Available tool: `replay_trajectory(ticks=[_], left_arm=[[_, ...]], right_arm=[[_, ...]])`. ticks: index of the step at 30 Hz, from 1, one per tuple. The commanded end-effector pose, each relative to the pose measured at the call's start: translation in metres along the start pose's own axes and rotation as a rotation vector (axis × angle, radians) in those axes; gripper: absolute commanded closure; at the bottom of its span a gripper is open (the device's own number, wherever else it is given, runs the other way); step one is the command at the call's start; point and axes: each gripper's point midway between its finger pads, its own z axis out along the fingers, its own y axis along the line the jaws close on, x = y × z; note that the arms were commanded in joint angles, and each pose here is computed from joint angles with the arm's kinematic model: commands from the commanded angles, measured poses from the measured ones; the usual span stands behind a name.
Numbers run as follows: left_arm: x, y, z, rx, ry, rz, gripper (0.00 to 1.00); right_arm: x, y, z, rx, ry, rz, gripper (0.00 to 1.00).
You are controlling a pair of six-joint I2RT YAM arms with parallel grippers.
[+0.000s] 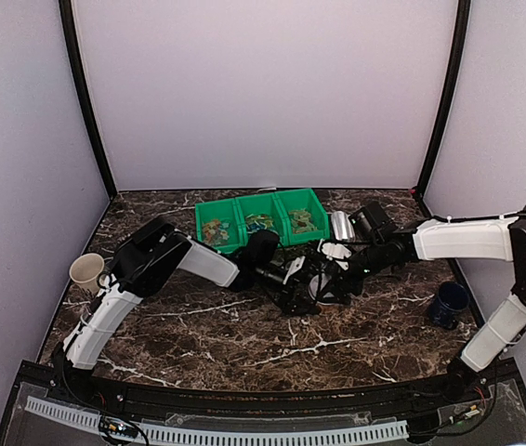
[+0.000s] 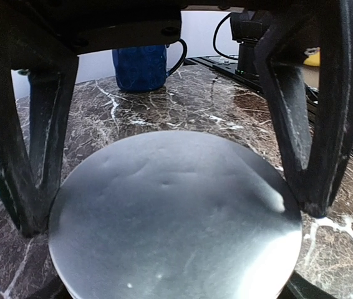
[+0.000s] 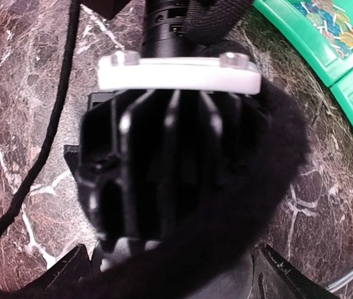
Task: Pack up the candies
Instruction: Screw the box lid onto the packing bottle.
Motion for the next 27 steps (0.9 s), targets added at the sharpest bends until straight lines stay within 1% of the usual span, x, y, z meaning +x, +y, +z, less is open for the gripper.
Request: replay_trajectory(ticks=[1, 5, 8, 14, 18, 20, 22, 27], left_arm=[[0.156, -0.02, -0.009, -0.169, 0.324, -0.333, 0.16], [0.155, -0.011, -0.013, -0.239, 0.327, -0.346, 0.16], [0.152, -0.005, -0.016, -0.288, 0.324, -0.351, 0.16], [0.15, 0.011, -0.029, -0.442, 0.334, -0.376, 0.16], [0.16, 0.018, -0.039, -0.539, 0.358, -0.406, 0.16], [0.155, 0.022, -0.041, -0.562, 0.356, -0.399, 0.16], [0.149, 0.024, -0.04, -0.569, 0.351, -0.389, 0.16], [0.149, 0.023, -0.039, -0.562, 0.348, -0.388, 0.16]], right_arm=[[0.004, -0.008, -0.004, 0.1, 0.019, 0.095, 0.15], [0.006, -0.01, -0.001, 0.142, 0.019, 0.188, 0.15], [0.009, -0.015, 0.003, 0.179, 0.015, 0.293, 0.15], [0.014, -0.026, 0.01, 0.301, 0.036, 0.436, 0.17], [0.01, -0.034, 0.008, 0.381, 0.017, 0.529, 0.18], [0.01, -0.04, 0.005, 0.427, 0.001, 0.587, 0.17], [0.009, -0.044, 0.004, 0.45, -0.012, 0.612, 0.16], [0.0, -0.046, -0.006, 0.465, -0.04, 0.618, 0.11]])
